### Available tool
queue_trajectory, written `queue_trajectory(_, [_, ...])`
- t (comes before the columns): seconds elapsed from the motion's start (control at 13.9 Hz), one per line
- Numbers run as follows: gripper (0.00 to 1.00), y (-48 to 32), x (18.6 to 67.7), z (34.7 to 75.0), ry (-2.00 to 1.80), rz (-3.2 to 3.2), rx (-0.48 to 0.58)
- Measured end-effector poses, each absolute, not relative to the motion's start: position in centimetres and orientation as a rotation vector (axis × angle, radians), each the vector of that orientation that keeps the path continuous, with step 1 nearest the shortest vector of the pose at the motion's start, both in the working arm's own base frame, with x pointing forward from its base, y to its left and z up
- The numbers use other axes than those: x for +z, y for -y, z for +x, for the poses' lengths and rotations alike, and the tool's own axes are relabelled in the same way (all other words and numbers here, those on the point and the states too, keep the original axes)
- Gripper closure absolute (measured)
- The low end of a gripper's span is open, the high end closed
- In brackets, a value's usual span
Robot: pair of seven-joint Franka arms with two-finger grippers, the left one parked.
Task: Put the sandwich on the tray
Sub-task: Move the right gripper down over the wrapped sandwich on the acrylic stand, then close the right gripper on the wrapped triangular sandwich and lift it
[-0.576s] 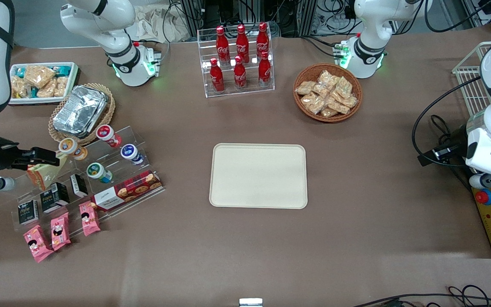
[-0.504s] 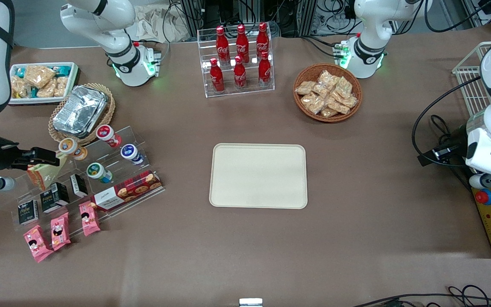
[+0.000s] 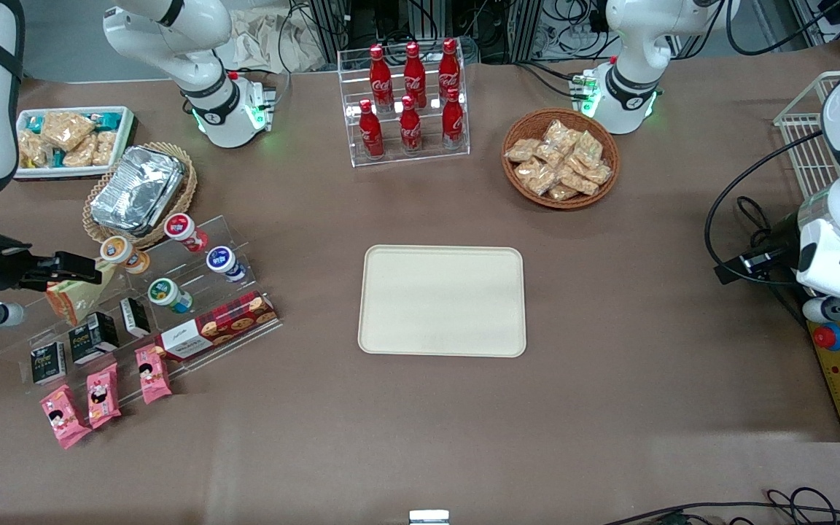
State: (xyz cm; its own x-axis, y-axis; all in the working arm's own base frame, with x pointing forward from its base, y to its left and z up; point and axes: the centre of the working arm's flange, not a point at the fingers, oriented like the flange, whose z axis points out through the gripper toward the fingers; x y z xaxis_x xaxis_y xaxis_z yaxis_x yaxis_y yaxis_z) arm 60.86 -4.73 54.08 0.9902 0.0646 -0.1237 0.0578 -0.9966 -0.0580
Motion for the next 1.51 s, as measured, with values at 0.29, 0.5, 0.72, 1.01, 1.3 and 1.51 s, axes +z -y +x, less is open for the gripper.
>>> queue_trajectory(0.29, [0.02, 5.8, 54.1, 60.7, 0.055, -3.080, 0.197])
queue_trajectory(0.5, [0.02, 8.8, 54.8, 59.8, -0.173, -3.082, 0.188])
queue_trajectory(0.72, [0.02, 12.0, 54.6, 58.3, -0.335, -3.085, 0.185])
queue_trajectory(1.01, [0.02, 15.9, 51.2, 54.5, -0.523, -3.065, 0.092])
queue_trajectory(1.3, [0.02, 18.1, 45.7, 51.8, -0.604, -3.039, 0.085])
queue_trajectory(1.51, [0.02, 17.9, 43.5, 51.9, -0.611, -3.047, 0.071])
